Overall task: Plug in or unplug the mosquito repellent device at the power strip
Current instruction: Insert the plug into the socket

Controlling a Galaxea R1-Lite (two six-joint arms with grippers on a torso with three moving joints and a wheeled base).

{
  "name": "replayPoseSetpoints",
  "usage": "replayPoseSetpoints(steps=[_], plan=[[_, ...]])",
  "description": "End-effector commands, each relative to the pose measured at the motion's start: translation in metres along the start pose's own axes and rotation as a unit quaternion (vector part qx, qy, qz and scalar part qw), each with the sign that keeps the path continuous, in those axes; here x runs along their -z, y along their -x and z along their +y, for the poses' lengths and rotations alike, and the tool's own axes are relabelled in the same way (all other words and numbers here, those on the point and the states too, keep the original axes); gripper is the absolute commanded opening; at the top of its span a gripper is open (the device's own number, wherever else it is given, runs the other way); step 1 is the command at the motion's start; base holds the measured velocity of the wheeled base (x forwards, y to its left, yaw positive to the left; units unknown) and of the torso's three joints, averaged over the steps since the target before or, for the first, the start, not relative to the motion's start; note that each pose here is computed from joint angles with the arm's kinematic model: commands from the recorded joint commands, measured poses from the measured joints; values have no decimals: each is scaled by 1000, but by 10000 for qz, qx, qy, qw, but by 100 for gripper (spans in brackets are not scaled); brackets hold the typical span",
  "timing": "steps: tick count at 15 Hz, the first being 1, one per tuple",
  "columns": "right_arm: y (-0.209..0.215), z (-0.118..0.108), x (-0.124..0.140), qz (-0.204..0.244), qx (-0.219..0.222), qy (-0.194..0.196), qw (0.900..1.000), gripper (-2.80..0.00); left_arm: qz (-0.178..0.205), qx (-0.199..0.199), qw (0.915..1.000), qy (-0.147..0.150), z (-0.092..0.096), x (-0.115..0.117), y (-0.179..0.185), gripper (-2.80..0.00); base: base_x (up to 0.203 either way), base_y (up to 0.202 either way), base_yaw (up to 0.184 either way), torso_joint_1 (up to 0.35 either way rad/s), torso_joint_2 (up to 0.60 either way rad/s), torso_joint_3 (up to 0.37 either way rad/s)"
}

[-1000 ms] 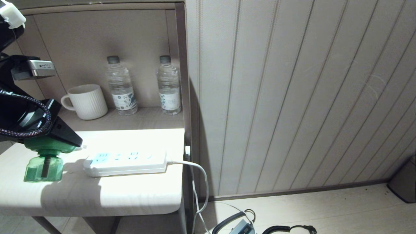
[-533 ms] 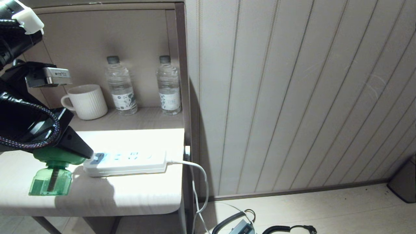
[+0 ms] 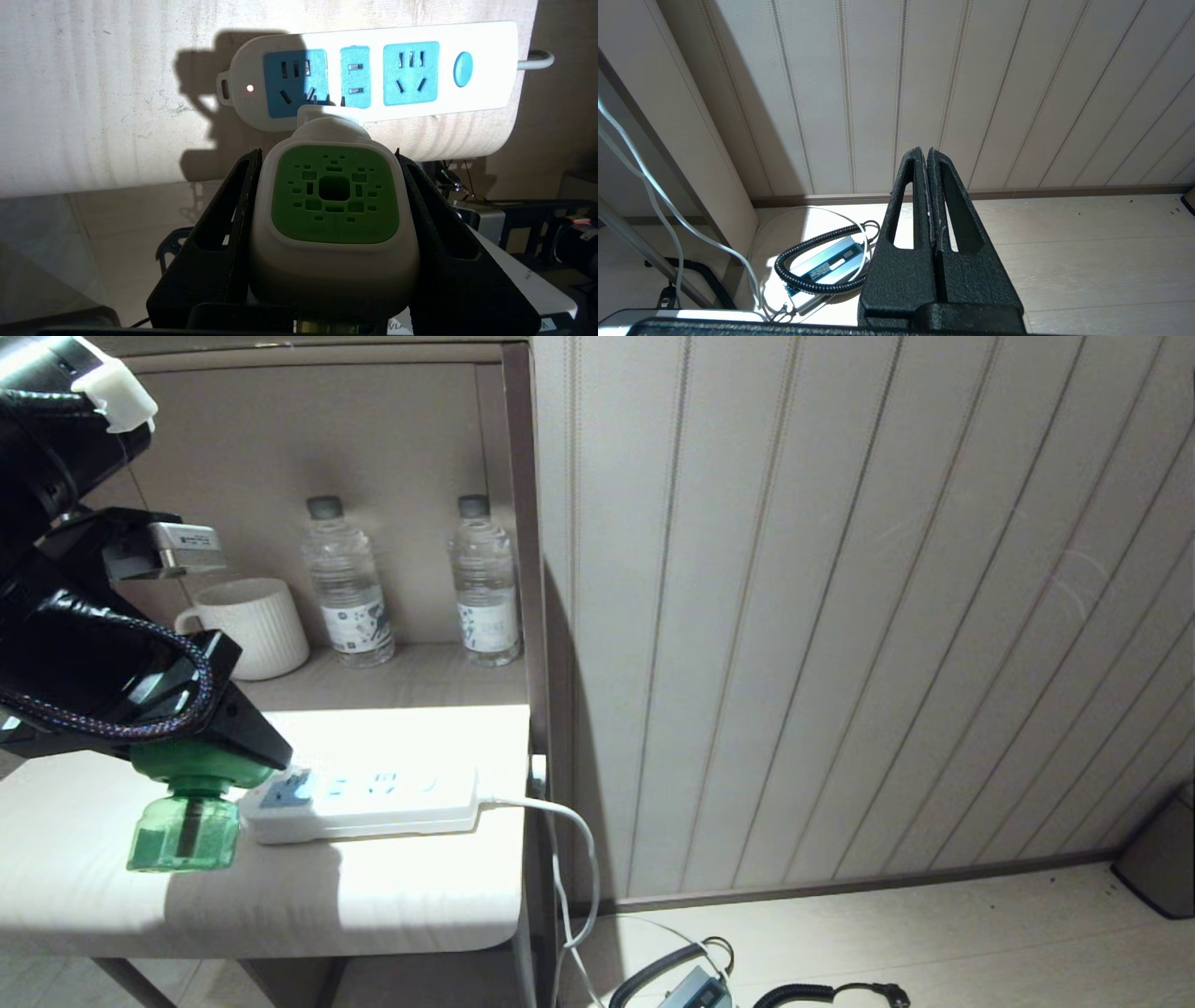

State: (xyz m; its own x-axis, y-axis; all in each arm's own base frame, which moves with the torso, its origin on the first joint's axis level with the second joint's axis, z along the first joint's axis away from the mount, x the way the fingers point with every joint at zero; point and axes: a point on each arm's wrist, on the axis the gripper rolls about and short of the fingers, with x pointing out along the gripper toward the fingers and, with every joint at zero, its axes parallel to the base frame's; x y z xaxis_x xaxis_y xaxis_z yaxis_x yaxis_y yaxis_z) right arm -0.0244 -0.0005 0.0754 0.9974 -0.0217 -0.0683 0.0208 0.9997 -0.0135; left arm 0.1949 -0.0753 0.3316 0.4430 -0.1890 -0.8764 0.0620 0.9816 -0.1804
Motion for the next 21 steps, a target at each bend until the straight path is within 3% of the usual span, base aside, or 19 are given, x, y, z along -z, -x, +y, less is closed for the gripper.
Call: replayPoseSetpoints(steps=[1, 21], plan=[[0, 0, 0, 3, -1, 2, 10000, -280, -92, 30, 10000, -6, 2, 6, 9, -280, 0, 0, 0, 0, 0, 0], [0, 0, 0, -12, -1, 1, 10000, -280, 238, 199, 9993, 212, 8, 27, 25, -280, 0, 0, 0, 0, 0, 0]])
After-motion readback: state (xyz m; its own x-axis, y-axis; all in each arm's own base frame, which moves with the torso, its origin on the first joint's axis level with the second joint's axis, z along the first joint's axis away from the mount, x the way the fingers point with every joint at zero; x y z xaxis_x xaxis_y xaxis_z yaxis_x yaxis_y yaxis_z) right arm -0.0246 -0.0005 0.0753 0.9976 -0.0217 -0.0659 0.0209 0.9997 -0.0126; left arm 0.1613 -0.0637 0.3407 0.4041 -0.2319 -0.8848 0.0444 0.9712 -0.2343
